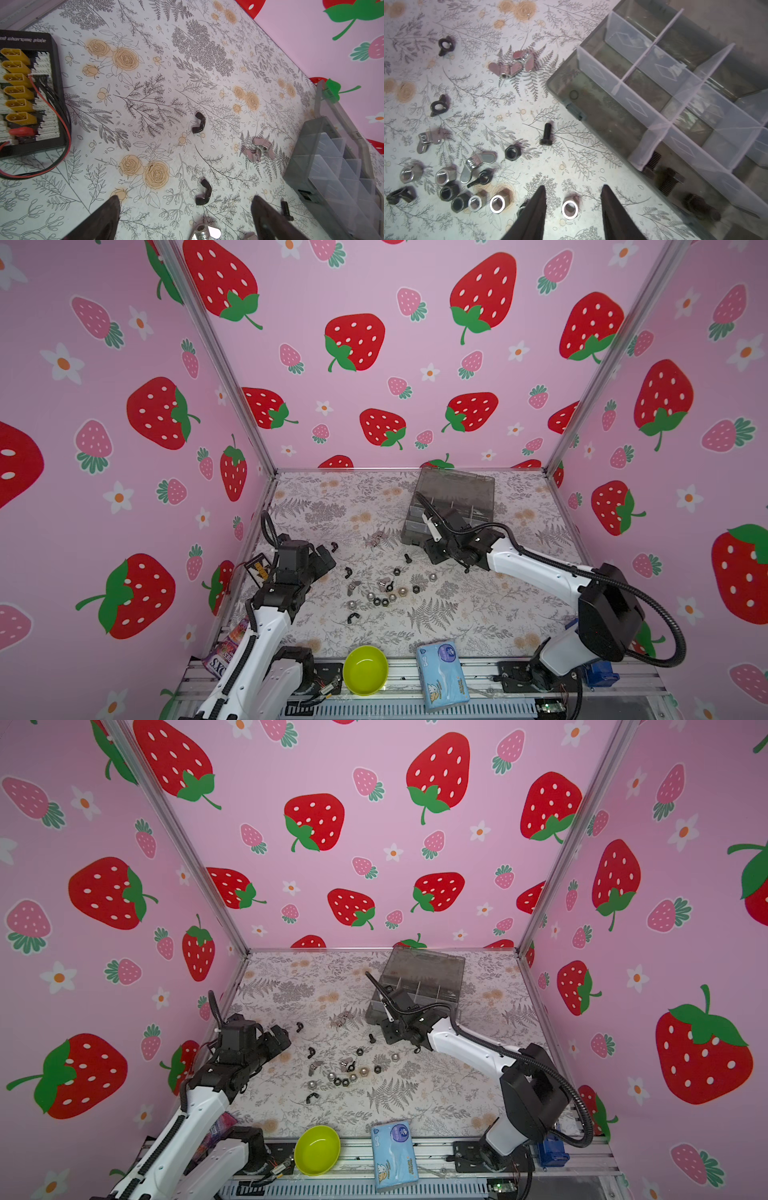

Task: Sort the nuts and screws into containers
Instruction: 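Move the right gripper back to the mat and grasp a small black bolt, then carry the small black bolt with the right gripper and drop it into the box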

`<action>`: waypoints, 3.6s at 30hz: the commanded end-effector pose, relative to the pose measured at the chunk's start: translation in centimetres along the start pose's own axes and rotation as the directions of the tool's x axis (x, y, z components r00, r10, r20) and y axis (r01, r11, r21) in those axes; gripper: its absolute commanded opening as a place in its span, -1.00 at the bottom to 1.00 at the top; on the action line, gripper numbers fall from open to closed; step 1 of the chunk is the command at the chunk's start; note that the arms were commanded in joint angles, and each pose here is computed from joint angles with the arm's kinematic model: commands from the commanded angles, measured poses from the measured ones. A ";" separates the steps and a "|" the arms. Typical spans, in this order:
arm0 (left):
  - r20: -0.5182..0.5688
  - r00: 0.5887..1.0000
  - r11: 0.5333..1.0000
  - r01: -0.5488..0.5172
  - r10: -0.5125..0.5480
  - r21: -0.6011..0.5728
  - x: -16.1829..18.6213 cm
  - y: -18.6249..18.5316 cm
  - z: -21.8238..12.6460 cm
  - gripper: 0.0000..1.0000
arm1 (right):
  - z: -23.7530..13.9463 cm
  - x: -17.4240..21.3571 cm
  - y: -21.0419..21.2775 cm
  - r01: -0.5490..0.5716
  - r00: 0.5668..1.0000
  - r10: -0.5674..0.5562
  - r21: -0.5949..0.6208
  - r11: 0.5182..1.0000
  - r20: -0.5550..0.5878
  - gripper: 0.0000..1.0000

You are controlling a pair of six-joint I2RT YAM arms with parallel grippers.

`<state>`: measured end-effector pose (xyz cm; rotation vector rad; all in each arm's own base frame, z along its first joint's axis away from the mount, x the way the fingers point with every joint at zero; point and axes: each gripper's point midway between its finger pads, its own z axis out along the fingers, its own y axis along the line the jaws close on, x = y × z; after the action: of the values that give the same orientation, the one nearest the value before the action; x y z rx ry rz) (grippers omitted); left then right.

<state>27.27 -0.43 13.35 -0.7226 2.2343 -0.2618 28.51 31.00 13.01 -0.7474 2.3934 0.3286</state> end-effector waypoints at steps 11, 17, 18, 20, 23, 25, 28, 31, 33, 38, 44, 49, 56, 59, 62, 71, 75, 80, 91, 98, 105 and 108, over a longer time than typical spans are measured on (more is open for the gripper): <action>0.015 1.000 1.000 0.008 -0.008 -0.007 -0.5 -0.1 0.0 0.98 | 5.6 1.6 4.0 0.080 0.990 -0.076 0.029 0.996 -0.119 0.01; 0.020 1.000 1.000 0.005 -0.005 -0.012 -0.7 0.0 -0.1 0.99 | 7.5 1.8 4.2 0.083 0.986 -0.077 0.037 0.996 -0.149 0.01; 0.020 1.000 1.000 0.005 -0.005 -0.011 -0.7 0.0 -0.1 0.99 | 7.8 1.9 4.4 0.086 0.985 -0.080 0.033 0.996 -0.155 0.01; 0.020 1.000 1.000 0.002 -0.002 -0.009 -0.8 -0.2 -0.1 0.98 | 8.4 2.1 4.4 0.092 0.982 -0.085 0.036 0.995 -0.167 0.00; 0.018 1.000 1.000 -0.002 0.002 -0.011 -1.0 -0.3 -0.1 0.99 | 9.1 2.4 4.2 0.100 0.979 -0.090 0.049 0.994 -0.184 -0.03; 0.016 1.000 1.000 -0.002 0.002 -0.013 -1.0 -0.3 0.0 0.98 | 9.6 2.7 4.0 0.103 0.977 -0.090 0.057 0.993 -0.195 -0.04; 0.013 1.000 1.000 -0.001 0.001 -0.015 -0.8 -0.2 0.1 0.99 | 10.2 3.2 3.8 0.104 0.974 -0.089 0.061 0.993 -0.208 -0.09; 0.010 1.000 1.000 0.000 0.000 -0.019 -0.6 0.0 0.2 0.99 | 10.7 3.5 3.6 0.109 0.972 -0.093 0.065 0.992 -0.216 -0.15; 0.011 1.000 1.000 -0.001 0.001 -0.026 -0.6 0.1 0.3 0.99 | 11.1 3.8 3.5 0.116 0.970 -0.098 0.069 0.991 -0.224 -0.18; 0.013 1.000 1.000 -0.004 0.005 -0.027 -0.6 0.1 0.3 0.99 | 11.8 4.0 3.2 0.125 0.967 -0.103 0.079 0.989 -0.235 -0.28; 0.014 1.000 1.000 -0.003 0.004 -0.025 -0.6 0.1 0.3 0.99 | 12.0 4.3 3.4 0.110 0.965 -0.092 0.058 0.992 -0.246 -0.50; 0.016 1.000 1.000 -0.006 0.006 -0.026 -0.7 0.1 0.2 0.99 | 11.6 4.5 3.7 0.096 0.966 -0.084 0.040 0.995 -0.245 -0.71; 0.021 1.000 0.999 -0.009 0.009 -0.032 -0.7 0.3 0.0 0.99 | 10.0 3.8 3.7 0.084 0.973 -0.076 0.028 0.996 -0.216 -1.00; 0.021 1.000 0.999 -0.006 0.007 -0.036 -0.8 0.3 0.1 0.99 | 8.4 2.7 3.7 0.075 0.982 -0.070 0.023 0.997 -0.178 -1.00; 0.023 1.000 1.000 -0.008 0.009 -0.027 -0.9 0.1 0.0 0.99 | 6.2 1.3 3.6 0.064 0.991 -0.061 0.021 0.998 -0.123 -1.00; 0.020 1.000 1.000 0.007 -0.007 -0.006 -0.6 -0.1 0.0 0.98 | 0.3 -1.2 -0.9 -0.003 1.000 0.002 0.114 0.993 0.005 -1.00; 0.022 1.000 1.000 0.005 -0.005 -0.010 -0.6 0.0 0.0 0.99 | -0.6 -0.8 -4.6 -0.057 0.998 0.058 0.180 0.982 0.002 -1.00; 0.018 1.000 1.000 0.000 0.000 -0.011 -0.7 -0.1 0.0 0.98 | -0.4 -0.1 -8.1 -0.125 0.992 0.129 0.202 0.971 -0.008 -1.00; 0.015 1.000 1.000 0.004 -0.004 -0.028 -0.8 0.1 0.0 0.99 | 1.6 2.3 -11.6 -0.166 0.979 0.187 0.216 0.962 -0.083 -1.00; 0.009 1.000 1.000 0.008 -0.008 -0.024 -0.6 0.1 0.1 0.99 | 2.8 3.4 -11.9 -0.157 0.975 0.188 0.225 0.962 -0.122 -1.00; 0.006 1.000 1.000 0.005 -0.005 -0.021 -0.6 0.0 0.2 0.99 | 3.5 4.3 -12.5 -0.157 0.970 0.196 0.247 0.956 -0.145 -0.94; 0.006 1.000 1.000 0.004 -0.004 -0.020 -0.6 0.0 0.2 0.99 | 3.7 4.6 -12.8 -0.155 0.968 0.199 0.256 0.954 -0.154 -0.83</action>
<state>27.37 -0.25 12.72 -0.7294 2.2544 -0.2391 34.75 20.76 7.57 -0.4566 2.5977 0.0743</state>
